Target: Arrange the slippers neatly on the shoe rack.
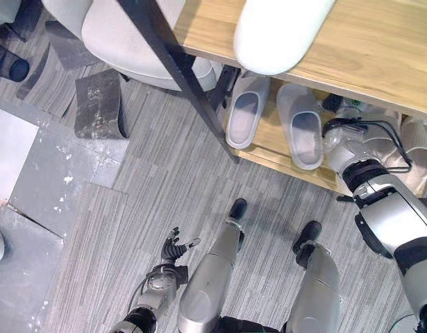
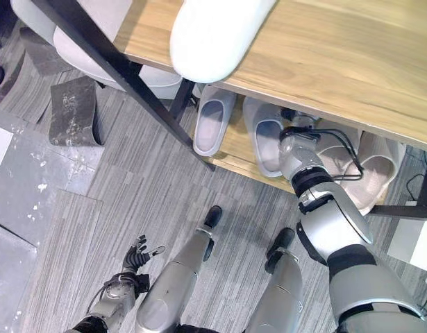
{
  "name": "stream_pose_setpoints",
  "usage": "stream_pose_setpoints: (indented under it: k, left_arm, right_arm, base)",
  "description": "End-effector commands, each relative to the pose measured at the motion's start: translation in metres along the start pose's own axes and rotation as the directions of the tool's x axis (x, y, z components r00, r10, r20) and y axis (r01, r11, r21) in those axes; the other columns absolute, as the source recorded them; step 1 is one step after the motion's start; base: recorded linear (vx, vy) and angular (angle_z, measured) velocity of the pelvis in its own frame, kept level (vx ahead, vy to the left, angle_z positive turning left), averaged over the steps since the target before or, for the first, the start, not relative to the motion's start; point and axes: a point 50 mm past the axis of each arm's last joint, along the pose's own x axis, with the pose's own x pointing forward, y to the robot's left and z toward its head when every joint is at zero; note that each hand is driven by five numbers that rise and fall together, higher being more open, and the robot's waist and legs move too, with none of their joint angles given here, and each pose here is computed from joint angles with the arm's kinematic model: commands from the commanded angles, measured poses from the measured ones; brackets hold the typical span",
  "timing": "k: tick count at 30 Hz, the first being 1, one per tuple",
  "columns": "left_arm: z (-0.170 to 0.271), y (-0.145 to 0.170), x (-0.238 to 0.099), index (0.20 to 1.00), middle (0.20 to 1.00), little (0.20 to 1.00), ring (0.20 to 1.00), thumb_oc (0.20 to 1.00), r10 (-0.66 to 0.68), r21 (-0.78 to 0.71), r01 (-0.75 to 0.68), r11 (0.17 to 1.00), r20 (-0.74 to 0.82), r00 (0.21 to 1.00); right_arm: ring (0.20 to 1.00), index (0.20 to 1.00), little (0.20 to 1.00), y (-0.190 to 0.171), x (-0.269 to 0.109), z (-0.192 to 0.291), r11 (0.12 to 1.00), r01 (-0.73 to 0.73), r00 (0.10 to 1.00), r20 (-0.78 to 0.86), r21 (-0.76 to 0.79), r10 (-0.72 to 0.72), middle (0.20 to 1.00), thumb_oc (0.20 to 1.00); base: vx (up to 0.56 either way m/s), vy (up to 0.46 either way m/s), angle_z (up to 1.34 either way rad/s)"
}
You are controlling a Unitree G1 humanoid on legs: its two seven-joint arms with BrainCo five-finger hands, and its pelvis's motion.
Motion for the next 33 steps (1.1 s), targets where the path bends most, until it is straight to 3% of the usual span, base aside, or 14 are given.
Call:
stream_pose_setpoints:
  k: [1, 8, 16, 33]
  left_arm:
    - [-0.013, -0.023, -0.006, 1.0, 1.0, 1.0, 1.0, 1.0, -0.047, 0.011, 0.047, 0.999, -0.041, 0.998]
    - [-0.017, -0.029, -0.008, 1.0, 1.0, 1.0, 1.0, 1.0, -0.047, 0.011, 0.047, 0.999, -0.058, 0.997]
    - [-0.027, -0.03, -0.011, 1.0, 1.0, 1.0, 1.0, 1.0, -0.038, 0.026, 0.04, 0.999, -0.091, 0.995]
    - [-0.028, -0.033, -0.012, 1.0, 1.0, 1.0, 1.0, 1.0, -0.026, 0.047, 0.03, 0.998, -0.096, 0.995]
  right_arm:
    - [1.0, 1.0, 1.0, -0.017, 0.007, 0.0, 0.994, 0.101, 0.994, 0.041, 0.039, -0.103, 1.0, 1.0]
    - [1.0, 1.0, 1.0, -0.001, -0.018, 0.017, 0.955, 0.046, 0.998, 0.02, 0.293, -0.054, 1.0, 1.0]
    - [1.0, 1.0, 1.0, 0.025, -0.045, 0.011, 0.88, -0.02, 0.993, -0.096, 0.474, 0.074, 1.0, 1.0]
    - [1.0, 1.0, 1.0, 0.07, -0.09, -0.012, 0.821, -0.061, 0.888, -0.345, 0.567, 0.304, 1.0, 1.0]
  base:
    - [0.0, -0.004, -0.03]
    - [-0.01, 0.005, -0.04]
    - [0.0, 0.001, 0.0]
    - [0.0, 0.002, 0.0]
